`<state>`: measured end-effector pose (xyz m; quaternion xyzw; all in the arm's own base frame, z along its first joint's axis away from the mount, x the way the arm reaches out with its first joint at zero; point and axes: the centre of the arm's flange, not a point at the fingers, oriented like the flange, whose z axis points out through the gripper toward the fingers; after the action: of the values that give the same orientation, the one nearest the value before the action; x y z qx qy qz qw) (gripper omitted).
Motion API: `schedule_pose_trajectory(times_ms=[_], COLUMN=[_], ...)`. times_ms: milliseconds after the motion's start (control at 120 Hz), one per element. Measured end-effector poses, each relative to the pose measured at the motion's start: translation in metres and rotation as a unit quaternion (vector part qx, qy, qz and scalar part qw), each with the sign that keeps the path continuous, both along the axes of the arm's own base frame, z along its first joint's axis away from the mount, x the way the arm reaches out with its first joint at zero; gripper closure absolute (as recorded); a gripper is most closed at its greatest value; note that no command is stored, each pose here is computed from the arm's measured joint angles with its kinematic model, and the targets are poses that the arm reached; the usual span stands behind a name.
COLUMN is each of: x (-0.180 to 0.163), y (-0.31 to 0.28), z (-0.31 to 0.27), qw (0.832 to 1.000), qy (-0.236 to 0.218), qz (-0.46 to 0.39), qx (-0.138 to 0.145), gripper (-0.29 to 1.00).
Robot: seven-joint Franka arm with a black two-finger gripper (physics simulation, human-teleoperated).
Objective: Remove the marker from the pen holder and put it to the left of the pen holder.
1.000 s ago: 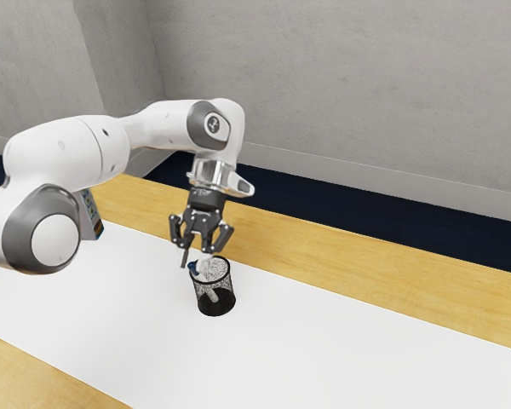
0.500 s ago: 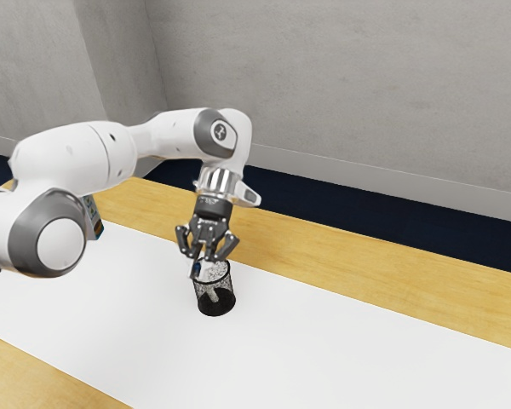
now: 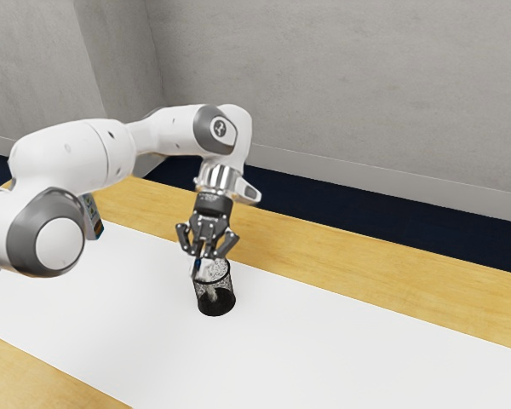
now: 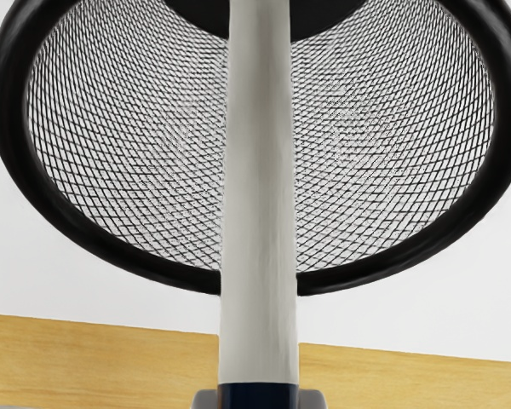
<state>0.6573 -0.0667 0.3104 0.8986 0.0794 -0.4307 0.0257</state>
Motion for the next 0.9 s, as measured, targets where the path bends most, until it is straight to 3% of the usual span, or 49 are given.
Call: schedule_pose_trajectory(times_ms=[367, 542, 758, 900], x=[-0.024, -0.004, 0.045, 0.049], y=[-0.041, 0.002, 0.097, 0.124], z=[0.099, 0.132, 0.055, 0.019], qw=[0.998, 0.994, 0.981, 0.973], qy=[-0.058, -0.109, -0.166, -0.189], qz=[-0.033, 0.01, 0.103, 0.129], qx=[0.015, 0.013, -0.012, -0.02], gripper=[0.71, 0.71, 0.72, 0.72])
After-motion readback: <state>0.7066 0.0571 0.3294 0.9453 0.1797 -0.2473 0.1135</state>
